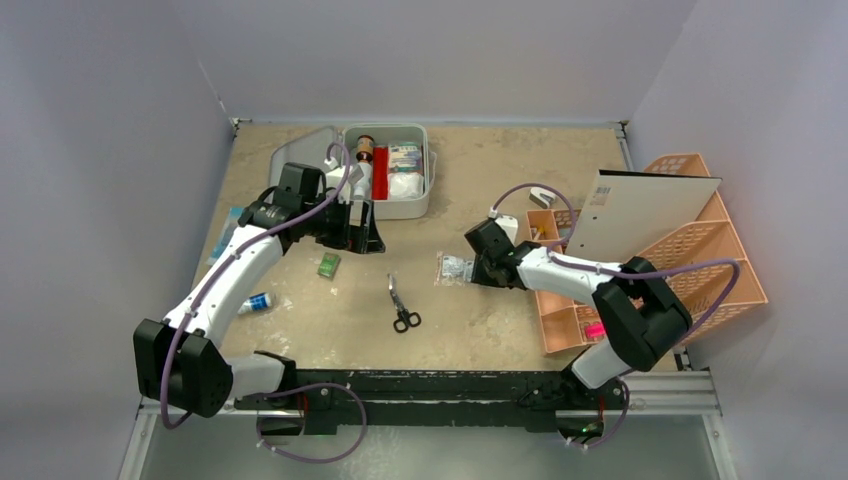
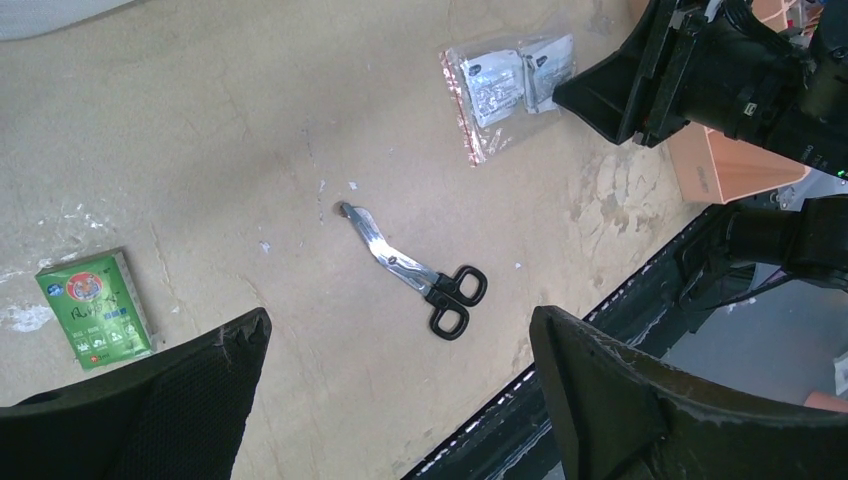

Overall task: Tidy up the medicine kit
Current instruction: Pick up the medical item at the center of the board.

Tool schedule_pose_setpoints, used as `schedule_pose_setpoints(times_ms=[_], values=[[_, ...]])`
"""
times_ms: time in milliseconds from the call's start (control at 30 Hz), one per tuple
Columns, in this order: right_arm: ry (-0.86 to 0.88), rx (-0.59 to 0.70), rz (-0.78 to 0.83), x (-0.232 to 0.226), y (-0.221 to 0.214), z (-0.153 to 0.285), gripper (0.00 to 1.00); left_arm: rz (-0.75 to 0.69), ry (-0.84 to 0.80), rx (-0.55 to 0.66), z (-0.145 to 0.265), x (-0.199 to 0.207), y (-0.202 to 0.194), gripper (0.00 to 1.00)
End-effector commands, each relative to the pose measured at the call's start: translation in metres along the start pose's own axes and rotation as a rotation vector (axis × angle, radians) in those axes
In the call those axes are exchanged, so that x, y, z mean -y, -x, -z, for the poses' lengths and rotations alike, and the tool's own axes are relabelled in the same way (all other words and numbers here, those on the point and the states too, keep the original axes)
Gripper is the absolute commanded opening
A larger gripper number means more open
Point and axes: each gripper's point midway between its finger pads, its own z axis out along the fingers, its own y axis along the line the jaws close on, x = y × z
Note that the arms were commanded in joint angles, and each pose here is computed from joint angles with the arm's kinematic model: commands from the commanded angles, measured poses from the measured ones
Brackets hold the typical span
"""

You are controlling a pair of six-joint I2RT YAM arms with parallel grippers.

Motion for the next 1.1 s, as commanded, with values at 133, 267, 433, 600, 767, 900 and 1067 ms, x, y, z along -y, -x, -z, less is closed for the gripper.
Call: schedule_pose_setpoints(times_ms=[133, 267, 433, 600, 767, 900, 1067], values=[[-0.012, 0.010, -0.017, 0.003, -0.004, -0.017, 0.34, -0.042, -0.027, 0.019, 0.002, 0.002, -0.001, 0.98], [0.028, 0.029, 0.015, -0.003, 0.000, -0.016, 0.17, -0.052, -0.025, 0.027, 0.002, 0.002, 0.001, 0.95], [0.096, 0.052, 0.091, -0.013, 0.010, -0.005, 0.00, -0.067, -0.069, 0.034, -0.001, 0.008, 0.005, 0.90], [0.219, 0.079, 0.200, -0.029, 0.020, 0.021, 0.00, -0.023, -0.034, 0.037, 0.000, 0.005, 0.010, 0.84], [0.393, 0.114, 0.364, -0.052, 0.031, 0.058, 0.00, -0.030, -0.041, 0.068, 0.007, 0.011, 0.019, 0.81], [0.589, 0.151, 0.469, -0.075, 0.033, 0.097, 0.00, -0.071, -0.050, 0.115, 0.018, 0.020, 0.037, 0.81], [0.788, 0.192, 0.570, -0.093, 0.033, 0.147, 0.00, -0.157, -0.199, 0.165, 0.028, 0.051, 0.057, 0.81]])
